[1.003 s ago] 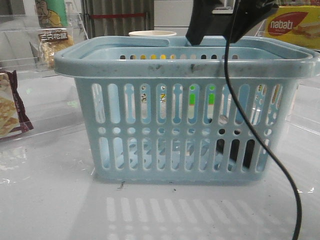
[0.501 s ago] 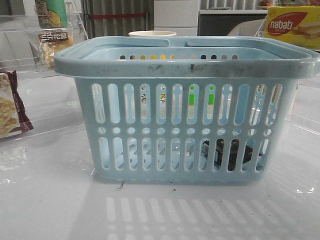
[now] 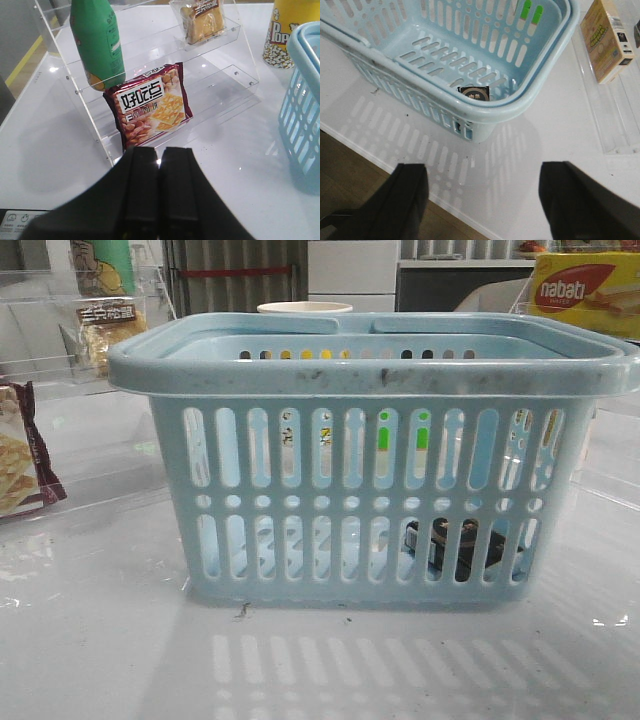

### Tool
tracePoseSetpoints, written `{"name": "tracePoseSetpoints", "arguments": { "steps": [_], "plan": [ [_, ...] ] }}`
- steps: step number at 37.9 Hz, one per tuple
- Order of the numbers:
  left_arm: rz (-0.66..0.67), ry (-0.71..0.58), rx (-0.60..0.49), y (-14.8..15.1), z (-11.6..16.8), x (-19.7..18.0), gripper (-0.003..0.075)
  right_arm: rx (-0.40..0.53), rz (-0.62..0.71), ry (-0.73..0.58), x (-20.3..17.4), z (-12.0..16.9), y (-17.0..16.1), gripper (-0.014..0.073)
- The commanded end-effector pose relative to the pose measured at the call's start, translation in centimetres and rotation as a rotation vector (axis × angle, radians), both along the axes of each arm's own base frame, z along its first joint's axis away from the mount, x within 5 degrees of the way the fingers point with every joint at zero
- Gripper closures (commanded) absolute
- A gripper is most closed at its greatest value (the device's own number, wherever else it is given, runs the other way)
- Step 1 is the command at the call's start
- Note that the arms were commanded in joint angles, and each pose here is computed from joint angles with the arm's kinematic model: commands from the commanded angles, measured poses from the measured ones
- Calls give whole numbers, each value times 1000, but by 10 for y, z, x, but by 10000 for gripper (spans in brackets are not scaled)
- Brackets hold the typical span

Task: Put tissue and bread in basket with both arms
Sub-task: 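Lower the tissue pack into the basket, open the right gripper, withdraw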

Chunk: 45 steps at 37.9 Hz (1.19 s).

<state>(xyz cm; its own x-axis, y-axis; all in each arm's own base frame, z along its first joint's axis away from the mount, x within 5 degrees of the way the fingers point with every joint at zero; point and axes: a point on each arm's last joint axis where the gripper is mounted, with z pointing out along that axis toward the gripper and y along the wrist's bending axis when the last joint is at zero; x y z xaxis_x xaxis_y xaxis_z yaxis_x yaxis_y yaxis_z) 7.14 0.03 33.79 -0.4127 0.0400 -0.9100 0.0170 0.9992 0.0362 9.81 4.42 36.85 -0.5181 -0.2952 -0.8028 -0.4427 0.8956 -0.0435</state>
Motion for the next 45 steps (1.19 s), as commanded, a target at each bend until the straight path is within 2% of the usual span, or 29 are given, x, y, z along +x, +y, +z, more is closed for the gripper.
{"name": "tracePoseSetpoints", "arguments": {
  "steps": [1,8,34,45],
  "plan": [
    [-11,-84,-1,-1,13,4,629,42,-8,-110,-8,10,-5,26],
    [-11,-84,-1,-1,13,4,629,57,-8,-143,-17,11,-9,26],
    [-13,-89,-8,-1,14,5,629,49,-8,-125,-18,10,-9,26],
    [-30,-136,-62,-4,18,6,629,49,-8,-125,-18,10,-9,26]
  ]
}}
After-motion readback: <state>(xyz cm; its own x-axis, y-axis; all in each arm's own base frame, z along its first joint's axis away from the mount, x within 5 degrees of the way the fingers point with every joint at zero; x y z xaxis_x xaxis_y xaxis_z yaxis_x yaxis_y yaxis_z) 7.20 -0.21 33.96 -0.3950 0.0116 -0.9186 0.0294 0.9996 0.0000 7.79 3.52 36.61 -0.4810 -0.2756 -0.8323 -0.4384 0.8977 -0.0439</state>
